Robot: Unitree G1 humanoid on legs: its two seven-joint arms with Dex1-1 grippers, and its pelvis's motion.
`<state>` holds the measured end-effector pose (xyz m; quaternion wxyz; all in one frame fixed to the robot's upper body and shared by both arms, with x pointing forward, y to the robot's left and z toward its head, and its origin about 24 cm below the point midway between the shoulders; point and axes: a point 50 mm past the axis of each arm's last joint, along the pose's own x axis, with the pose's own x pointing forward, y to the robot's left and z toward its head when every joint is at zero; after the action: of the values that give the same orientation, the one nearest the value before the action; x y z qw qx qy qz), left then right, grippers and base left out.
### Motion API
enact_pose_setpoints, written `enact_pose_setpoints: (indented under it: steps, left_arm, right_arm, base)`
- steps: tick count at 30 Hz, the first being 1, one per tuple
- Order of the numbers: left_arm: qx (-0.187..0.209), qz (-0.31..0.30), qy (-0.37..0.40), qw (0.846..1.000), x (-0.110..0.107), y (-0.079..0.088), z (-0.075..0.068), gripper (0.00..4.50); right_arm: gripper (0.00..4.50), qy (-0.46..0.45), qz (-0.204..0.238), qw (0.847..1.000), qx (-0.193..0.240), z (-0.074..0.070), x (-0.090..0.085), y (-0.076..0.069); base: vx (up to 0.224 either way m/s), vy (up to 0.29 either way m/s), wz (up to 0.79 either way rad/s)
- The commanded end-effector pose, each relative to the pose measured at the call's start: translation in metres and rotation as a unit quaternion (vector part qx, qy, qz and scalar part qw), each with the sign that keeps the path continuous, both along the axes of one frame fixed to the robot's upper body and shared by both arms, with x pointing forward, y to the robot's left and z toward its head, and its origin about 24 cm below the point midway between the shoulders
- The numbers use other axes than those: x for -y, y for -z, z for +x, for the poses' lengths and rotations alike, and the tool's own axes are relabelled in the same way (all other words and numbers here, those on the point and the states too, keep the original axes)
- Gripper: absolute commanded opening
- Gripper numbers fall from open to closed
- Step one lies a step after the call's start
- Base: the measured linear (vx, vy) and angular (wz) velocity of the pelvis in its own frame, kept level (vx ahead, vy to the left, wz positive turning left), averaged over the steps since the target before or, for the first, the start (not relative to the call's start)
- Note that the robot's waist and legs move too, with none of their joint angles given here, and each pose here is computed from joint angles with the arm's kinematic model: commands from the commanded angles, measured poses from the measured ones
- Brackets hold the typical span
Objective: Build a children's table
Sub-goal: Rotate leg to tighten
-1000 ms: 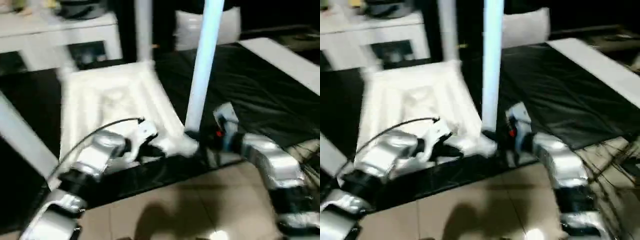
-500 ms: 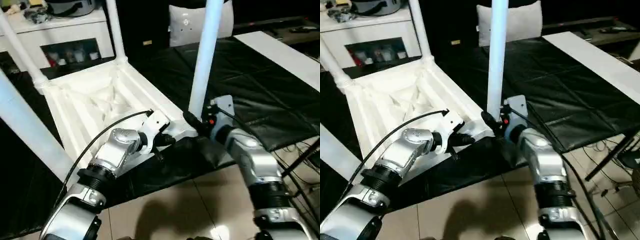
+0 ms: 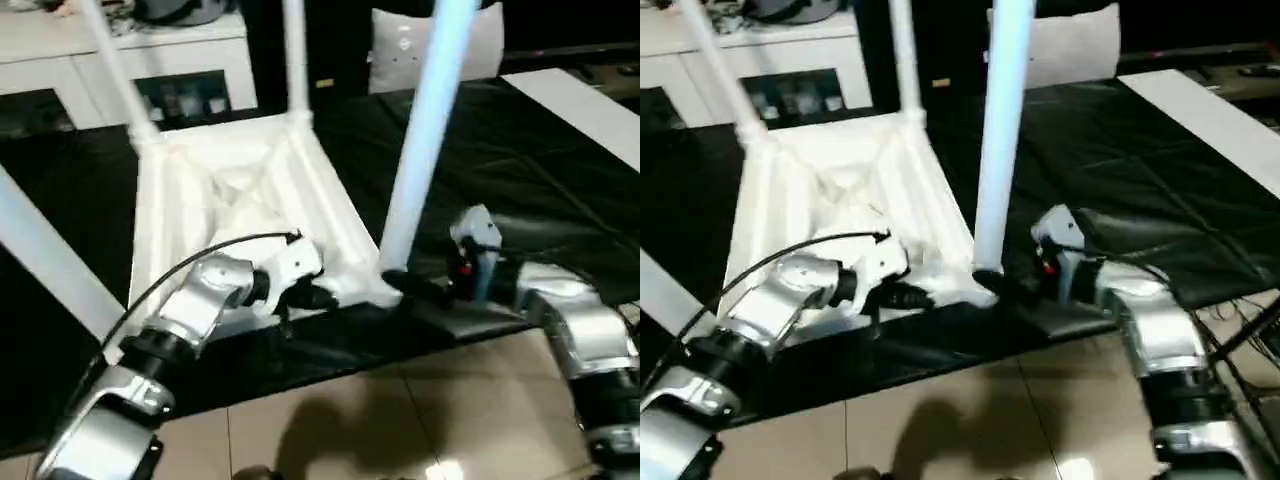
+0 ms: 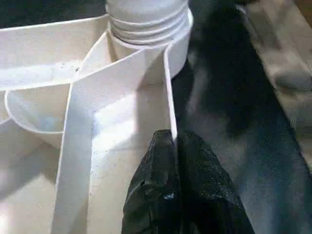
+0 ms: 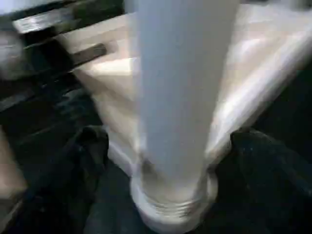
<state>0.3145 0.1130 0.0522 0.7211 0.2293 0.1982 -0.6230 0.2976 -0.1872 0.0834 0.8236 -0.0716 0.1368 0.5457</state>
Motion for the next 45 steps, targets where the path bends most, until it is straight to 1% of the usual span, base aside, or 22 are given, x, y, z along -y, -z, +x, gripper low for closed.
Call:
enact_pose_setpoints:
  steps: [1, 2, 8, 10, 12, 16, 18, 22, 24, 26, 29, 31, 32, 33, 34, 36, 38, 39, 41, 43, 44, 45]
  left_arm:
    - [-0.025, 0.047, 0.091, 0.994, 0.0, 0.009, -0.013, 0.0]
    - [-0.029, 0.049, 0.106, 0.993, -0.001, 0.008, -0.014, 0.0]
    - [-0.037, 0.066, 0.164, 0.984, -0.004, 0.003, -0.02, 0.0]
    - [-0.037, 0.068, 0.167, 0.983, -0.004, 0.003, -0.02, 0.0]
    - [-0.037, 0.066, 0.181, 0.981, -0.003, 0.003, -0.022, 0.0]
    - [-0.039, 0.062, 0.185, 0.98, -0.002, 0.003, -0.023, 0.0]
    - [-0.042, 0.059, 0.187, 0.98, -0.001, 0.003, -0.024, 0.0]
    - [-0.047, 0.062, 0.188, 0.979, -0.002, 0.005, -0.024, 0.0]
    - [-0.05, 0.06, 0.186, 0.979, -0.002, 0.005, -0.024, 0.0]
    - [-0.054, 0.055, 0.183, 0.98, -0.002, 0.004, -0.024, 0.0]
    - [-0.068, 0.038, 0.158, 0.984, -0.001, 0.003, -0.023, 0.0]
    - [-0.075, 0.031, 0.139, 0.987, 0.0, 0.003, -0.023, 0.0]
    - [-0.085, 0.017, 0.117, 0.989, 0.002, 0.002, -0.022, 0.0]
    - [-0.085, 0.017, 0.117, 0.989, 0.002, 0.002, -0.022, 0.0]
    - [-0.093, 0.003, 0.081, 0.992, 0.005, 0.001, -0.02, 0.0]
    - [-0.094, -0.005, 0.062, 0.994, 0.007, 0.0, -0.019, 0.0]
    - [-0.083, -0.024, -0.003, 0.996, 0.014, -0.002, -0.011, 0.0]
    - [-0.079, -0.03, -0.028, 0.996, 0.017, -0.002, -0.007, 0.0]
    - [-0.072, -0.042, -0.082, 0.993, 0.026, -0.002, 0.0, 0.0]
    - [-0.069, -0.052, -0.118, 0.989, 0.034, -0.002, 0.005, 0.0]
    - [-0.062, -0.073, -0.15, 0.984, 0.042, -0.004, 0.009, 0.0]
    - [-0.062, -0.077, -0.154, 0.983, 0.044, -0.005, 0.01, 0.0]
  right_arm:
    - [4.18, -0.072, 0.0, 0.997, -0.01, -0.007, 0.002, -0.003]
    - [4.18, -0.089, -0.003, 0.996, -0.014, -0.009, 0.002, -0.003]
    - [3.6, -0.147, -0.016, 0.989, -0.032, -0.012, 0.001, -0.002]
    - [3.52, -0.147, -0.016, 0.989, -0.032, -0.011, 0.0, -0.002]
    - [3.26, -0.162, -0.007, 0.986, -0.04, -0.01, -0.003, 0.0]
    - [2.97, -0.171, -0.003, 0.984, -0.045, -0.011, -0.006, 0.0]
    - [2.74, -0.178, 0.005, 0.983, -0.051, -0.012, -0.008, 0.002]
    - [2.63, -0.183, 0.024, 0.981, -0.066, -0.014, -0.011, 0.004]
    - [2.32, -0.185, 0.03, 0.979, -0.074, -0.015, -0.011, 0.005]
    - [2.16, -0.19, 0.035, 0.978, -0.079, -0.017, -0.013, 0.006]
    - [2.0, -0.185, 0.068, 0.976, -0.088, -0.02, -0.019, 0.005]
    - [1.97, -0.168, 0.077, 0.979, -0.089, -0.019, -0.022, 0.005]
    - [1.97, -0.126, 0.075, 0.985, -0.091, -0.015, -0.027, 0.007]
    - [1.96, -0.126, 0.075, 0.985, -0.091, -0.015, -0.027, 0.007]
    - [1.96, -0.062, 0.064, 0.993, -0.081, -0.007, -0.034, 0.01]
    - [1.96, -0.025, 0.06, 0.995, -0.073, -0.002, -0.037, 0.012]
    - [1.96, 0.05, 0.057, 0.995, -0.07, 0.007, -0.044, 0.015]
    - [1.95, 0.082, 0.058, 0.992, -0.074, 0.011, -0.046, 0.017]
    - [1.95, 0.171, 0.047, 0.981, -0.08, 0.021, -0.05, 0.021]
    - [1.95, 0.225, 0.047, 0.97, -0.079, 0.028, -0.055, 0.023]
    - [1.95, 0.262, 0.044, 0.961, -0.074, 0.033, -0.06, 0.024]
    - [1.95, 0.267, 0.047, 0.96, -0.073, 0.033, -0.061, 0.024]
  base:
    - [0.0, 0.0, 0.0]
    - [0.0, 0.0, 0.0]
    - [0.0, 0.0, 0.0]
    - [0.0, 0.0, 0.0]
    - [0.0, 0.0, 0.0]
    - [0.0, 0.0, 0.0]
    - [0.0, 0.0, 0.0]
    - [0.0, 0.0, 0.0]
    - [0.0, 0.0, 0.0]
    - [0.0, 0.0, 0.0]
    - [0.0, 0.0, 0.0]
    - [0.0, 0.0, 0.0]
    - [0.0, 0.0, 0.0]
    - [0.0, 0.0, 0.0]
    - [0.0, 0.0, 0.0]
    - [0.0, 0.0, 0.0]
    - [0.0, 0.0, 0.0]
    - [0.0, 0.0, 0.0]
    - [0.0, 0.0, 0.0]
    - [0.0, 0.0, 0.0]
    - [0.0, 0.0, 0.0]
    - [0.0, 0.0, 0.0]
